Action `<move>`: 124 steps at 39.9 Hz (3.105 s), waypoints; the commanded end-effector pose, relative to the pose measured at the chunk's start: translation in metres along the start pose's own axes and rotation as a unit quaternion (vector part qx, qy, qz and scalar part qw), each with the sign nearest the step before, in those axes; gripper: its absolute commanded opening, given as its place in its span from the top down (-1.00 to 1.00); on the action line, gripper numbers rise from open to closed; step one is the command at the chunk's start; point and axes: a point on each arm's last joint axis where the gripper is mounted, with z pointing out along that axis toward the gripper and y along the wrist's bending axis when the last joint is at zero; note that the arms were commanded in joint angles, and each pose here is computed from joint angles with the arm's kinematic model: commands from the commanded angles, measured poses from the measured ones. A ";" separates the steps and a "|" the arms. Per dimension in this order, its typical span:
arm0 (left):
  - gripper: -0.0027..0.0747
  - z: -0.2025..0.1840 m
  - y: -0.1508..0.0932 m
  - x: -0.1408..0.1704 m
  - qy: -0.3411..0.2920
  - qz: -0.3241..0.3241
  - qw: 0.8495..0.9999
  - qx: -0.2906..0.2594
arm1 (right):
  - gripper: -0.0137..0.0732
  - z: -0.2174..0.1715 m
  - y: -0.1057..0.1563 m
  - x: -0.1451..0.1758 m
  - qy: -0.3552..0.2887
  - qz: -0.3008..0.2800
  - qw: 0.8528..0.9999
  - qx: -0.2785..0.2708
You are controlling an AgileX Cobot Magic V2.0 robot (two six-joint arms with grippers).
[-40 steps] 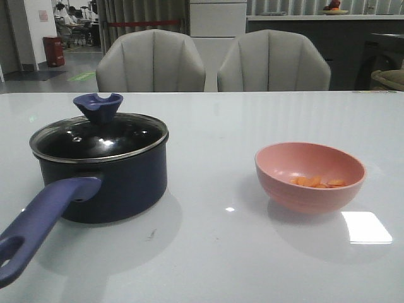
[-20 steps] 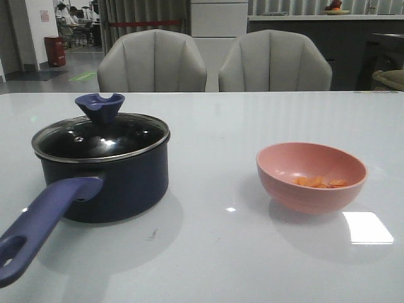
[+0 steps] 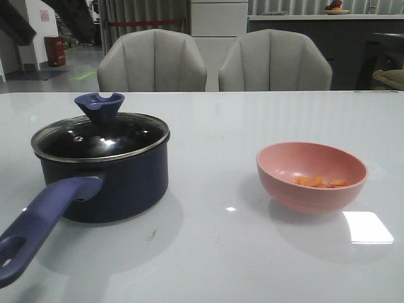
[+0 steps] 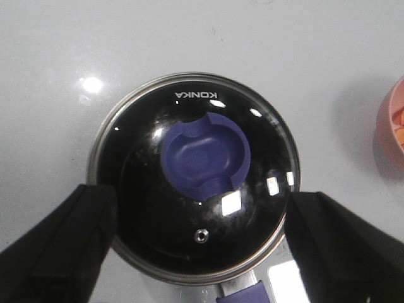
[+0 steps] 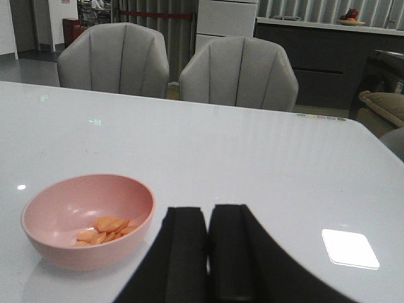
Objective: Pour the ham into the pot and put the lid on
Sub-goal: 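Move the left gripper over the pot and grasp the purple lid knob, then lift the glass lid off the pot with the left gripper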
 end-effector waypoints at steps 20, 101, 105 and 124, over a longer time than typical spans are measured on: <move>-0.60 0.064 -0.012 -0.049 0.084 -0.016 0.994 -0.064 | 0.31 -0.002 -0.001 -0.010 -0.052 -0.006 0.999 0.006; 0.59 0.012 0.025 -0.053 0.082 -0.044 0.987 -0.135 | 0.31 -0.002 -0.001 -0.010 -0.052 -0.006 0.999 0.006; 0.59 0.000 0.048 -0.045 0.070 -0.065 0.984 -0.151 | 0.31 -0.002 -0.001 -0.010 -0.052 -0.006 0.999 0.006; 0.59 0.016 0.147 0.040 0.097 -0.159 0.968 -0.167 | 0.31 -0.002 -0.001 -0.010 -0.052 -0.006 0.999 0.006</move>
